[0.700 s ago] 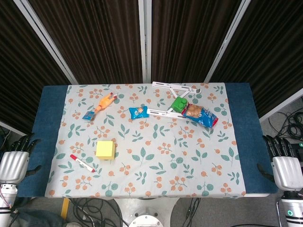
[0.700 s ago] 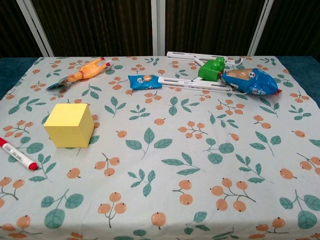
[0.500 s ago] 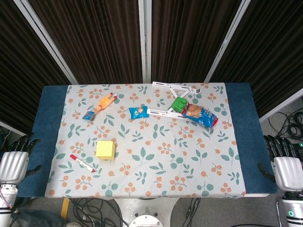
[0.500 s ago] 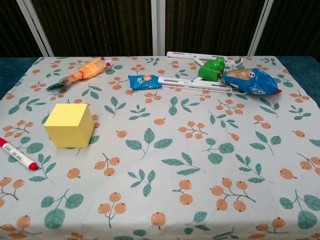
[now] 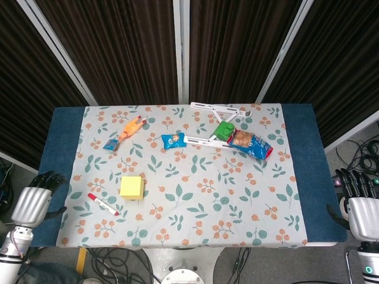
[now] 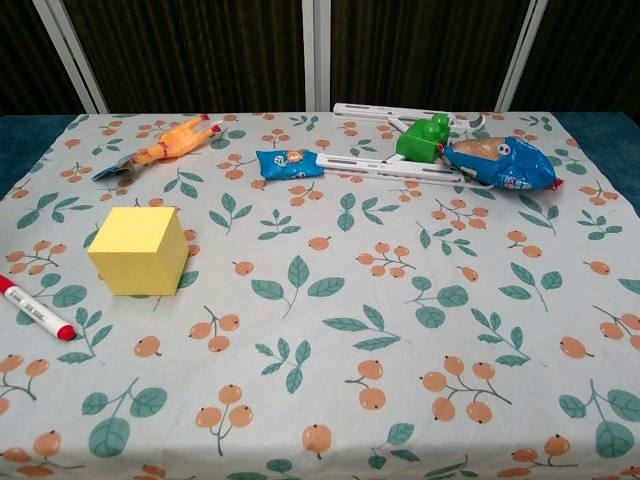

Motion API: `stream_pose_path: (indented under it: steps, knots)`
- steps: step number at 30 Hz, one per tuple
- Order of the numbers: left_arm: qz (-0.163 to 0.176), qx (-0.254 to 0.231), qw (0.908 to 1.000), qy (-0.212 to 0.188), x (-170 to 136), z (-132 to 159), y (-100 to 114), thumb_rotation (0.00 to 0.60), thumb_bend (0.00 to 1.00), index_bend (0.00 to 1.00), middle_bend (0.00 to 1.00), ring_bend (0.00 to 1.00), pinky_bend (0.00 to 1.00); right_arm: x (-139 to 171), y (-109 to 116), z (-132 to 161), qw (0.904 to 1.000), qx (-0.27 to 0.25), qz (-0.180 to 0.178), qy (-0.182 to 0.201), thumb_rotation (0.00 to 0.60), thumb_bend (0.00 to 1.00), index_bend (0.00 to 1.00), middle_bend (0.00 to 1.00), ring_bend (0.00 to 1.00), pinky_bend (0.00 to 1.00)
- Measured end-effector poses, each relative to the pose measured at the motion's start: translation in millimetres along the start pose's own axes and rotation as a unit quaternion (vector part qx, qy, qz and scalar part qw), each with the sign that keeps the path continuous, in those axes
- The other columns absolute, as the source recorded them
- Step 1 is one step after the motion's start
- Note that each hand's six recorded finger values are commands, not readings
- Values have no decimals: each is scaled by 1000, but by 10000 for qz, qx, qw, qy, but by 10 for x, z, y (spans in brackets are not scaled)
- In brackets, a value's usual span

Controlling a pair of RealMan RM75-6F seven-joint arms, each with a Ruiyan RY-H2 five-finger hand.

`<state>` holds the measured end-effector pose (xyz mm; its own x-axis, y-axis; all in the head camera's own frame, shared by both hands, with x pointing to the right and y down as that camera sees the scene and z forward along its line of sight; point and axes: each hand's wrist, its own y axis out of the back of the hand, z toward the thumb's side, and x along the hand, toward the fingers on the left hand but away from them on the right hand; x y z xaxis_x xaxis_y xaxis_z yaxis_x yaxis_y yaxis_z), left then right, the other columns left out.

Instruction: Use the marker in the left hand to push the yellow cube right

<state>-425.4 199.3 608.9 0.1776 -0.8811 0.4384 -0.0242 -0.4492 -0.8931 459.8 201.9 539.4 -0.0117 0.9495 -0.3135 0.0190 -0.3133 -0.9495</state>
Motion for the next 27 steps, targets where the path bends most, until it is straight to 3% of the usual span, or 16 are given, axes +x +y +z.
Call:
stream_pose_path:
  steps: [7,13,22,27]
  knots:
    - [-425,324,9952,-826,201,259,-290,600,184,421,412,226,225,-5,-9,-12,10000,-15,29,-14,600,178,0,74,0,0]
    - [-792,723,9871,-1191,321,410,-514,600,200,421,412,226,225,-12,-15,-23,10000,-27,43,-31,600,178,0,73,0,0]
    - [-1370,1054,9767,-1269,435,502,-839,600,222,444,436,247,227,-32,-41,-26,9999,-63,78,-32,600,178,0,73,0,0]
    - [-1442,1078,9760,-1230,486,524,-953,600,241,458,444,247,228,-41,-54,-30,9999,-79,90,-42,600,178,0,74,0,0]
